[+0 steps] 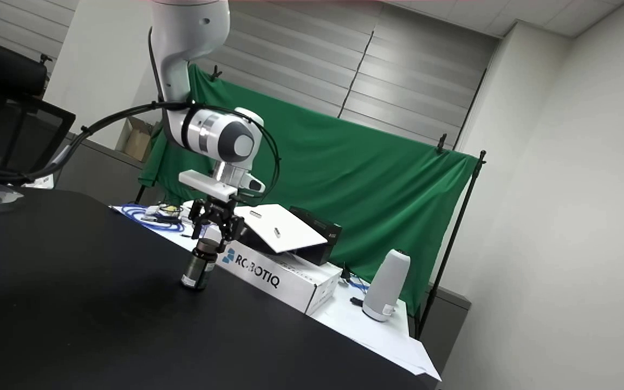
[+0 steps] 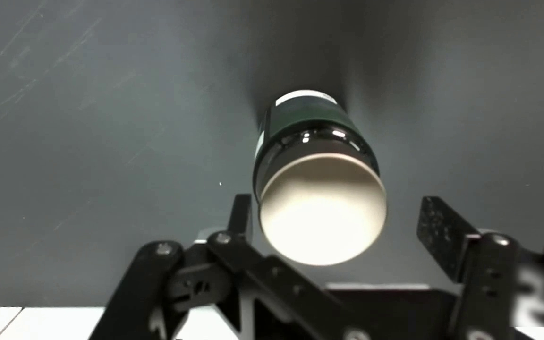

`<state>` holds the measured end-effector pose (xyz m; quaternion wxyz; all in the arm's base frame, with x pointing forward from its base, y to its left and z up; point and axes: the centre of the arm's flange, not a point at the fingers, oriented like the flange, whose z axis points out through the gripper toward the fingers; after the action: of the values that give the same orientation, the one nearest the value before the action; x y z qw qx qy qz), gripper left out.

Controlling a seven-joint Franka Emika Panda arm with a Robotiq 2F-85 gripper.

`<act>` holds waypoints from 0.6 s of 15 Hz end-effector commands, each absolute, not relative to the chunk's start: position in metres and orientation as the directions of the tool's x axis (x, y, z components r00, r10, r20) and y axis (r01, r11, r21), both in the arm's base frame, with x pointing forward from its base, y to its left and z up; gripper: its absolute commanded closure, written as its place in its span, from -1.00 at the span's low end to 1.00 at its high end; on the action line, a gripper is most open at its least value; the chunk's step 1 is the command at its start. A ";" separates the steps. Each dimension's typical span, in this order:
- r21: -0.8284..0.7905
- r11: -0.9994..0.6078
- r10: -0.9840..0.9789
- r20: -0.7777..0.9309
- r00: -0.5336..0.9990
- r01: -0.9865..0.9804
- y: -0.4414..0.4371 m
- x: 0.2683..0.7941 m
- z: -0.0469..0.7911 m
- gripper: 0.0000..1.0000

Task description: Move the bottle to the back of the table then move it to the left and set it on top of the silver object

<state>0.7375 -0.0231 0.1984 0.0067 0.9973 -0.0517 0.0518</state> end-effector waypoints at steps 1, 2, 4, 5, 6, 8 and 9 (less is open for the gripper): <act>0.024 -0.994 -0.105 0.141 0.984 -0.109 -0.023 0.739 0.201 -0.19; 0.023 -0.994 -0.104 0.142 0.984 -0.108 -0.024 0.739 0.203 -0.02; 0.029 -0.992 -0.117 0.141 0.983 -0.122 -0.023 0.739 0.209 0.22; 0.030 -0.992 -0.121 0.138 0.983 -0.126 -0.023 0.738 0.211 0.30; 0.031 -0.991 -0.126 0.134 0.983 -0.131 -0.021 0.738 0.215 0.30; 0.031 -0.991 -0.126 0.132 0.983 -0.131 -0.013 0.735 0.227 0.30; 0.032 -0.991 -0.124 0.137 0.983 -0.130 -0.007 0.733 0.237 0.30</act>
<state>0.7409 -0.0204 0.2046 0.0107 0.9963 -0.0525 0.0678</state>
